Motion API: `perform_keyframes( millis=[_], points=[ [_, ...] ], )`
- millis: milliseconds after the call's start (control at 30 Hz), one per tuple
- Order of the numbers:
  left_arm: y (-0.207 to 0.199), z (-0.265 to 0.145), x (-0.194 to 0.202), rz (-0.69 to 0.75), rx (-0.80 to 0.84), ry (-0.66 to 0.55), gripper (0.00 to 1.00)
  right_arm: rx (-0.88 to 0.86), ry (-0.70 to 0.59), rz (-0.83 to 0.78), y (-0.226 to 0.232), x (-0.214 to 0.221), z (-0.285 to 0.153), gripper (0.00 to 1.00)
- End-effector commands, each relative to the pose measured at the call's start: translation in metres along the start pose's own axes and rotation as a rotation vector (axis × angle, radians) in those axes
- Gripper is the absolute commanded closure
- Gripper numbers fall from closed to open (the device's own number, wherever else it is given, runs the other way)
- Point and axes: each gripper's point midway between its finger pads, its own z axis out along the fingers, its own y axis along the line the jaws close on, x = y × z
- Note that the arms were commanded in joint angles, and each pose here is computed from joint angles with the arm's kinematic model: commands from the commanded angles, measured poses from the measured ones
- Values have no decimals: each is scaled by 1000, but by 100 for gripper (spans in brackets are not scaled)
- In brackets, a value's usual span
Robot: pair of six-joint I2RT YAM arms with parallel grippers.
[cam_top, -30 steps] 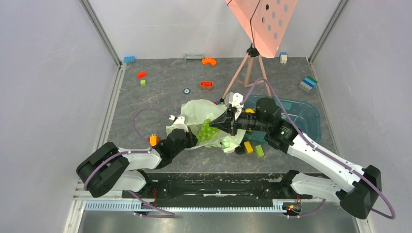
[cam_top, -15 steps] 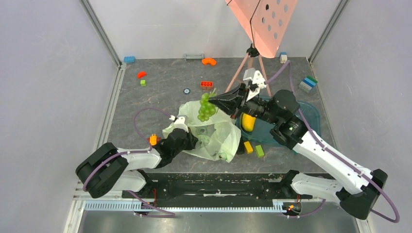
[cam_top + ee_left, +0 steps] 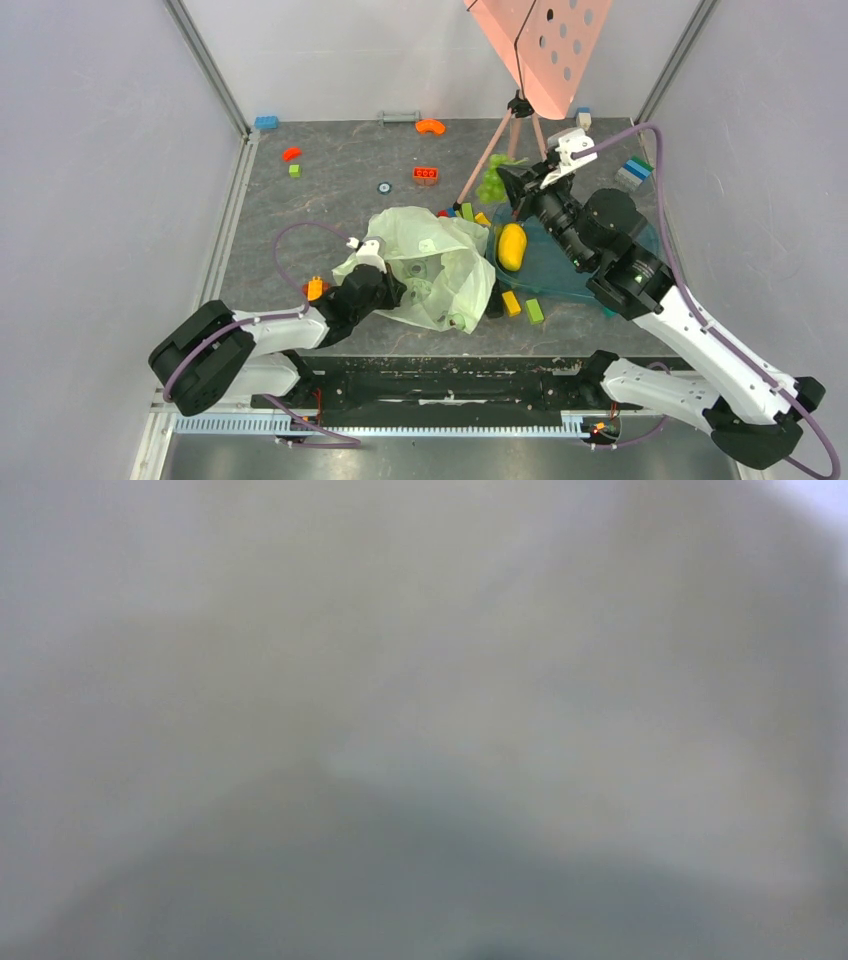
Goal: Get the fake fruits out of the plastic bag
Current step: Place the fake fruit in the bin.
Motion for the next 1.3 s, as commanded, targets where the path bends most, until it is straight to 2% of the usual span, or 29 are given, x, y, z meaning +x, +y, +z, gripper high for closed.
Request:
perform_keyframes(
  millis=[0, 167, 333, 733, 1000, 1100, 1267],
  points=[
    [2, -2, -7, 5, -15, -33, 98, 290, 56, -77, -57, 7, -25, 100],
    [3, -2, -6, 13, -20, -27, 98, 462, 132, -106, -93, 38, -44, 100],
    [5, -3, -6, 20, -25, -25, 98, 560, 200, -63, -118, 80, -50, 100],
    [8, -9, -5, 20, -27, -33, 98, 692, 370, 69, -189, 176, -64, 100],
    [7, -9, -7, 23, -23, -36, 98, 721, 530, 119, -198, 243, -86, 100],
    [7, -10, -8, 24, -24, -38, 98, 731, 546, 132, -199, 252, -91, 92],
    [7, -12, -9, 24, -23, -44, 98, 761, 551, 136, -203, 255, -99, 55]
  ],
)
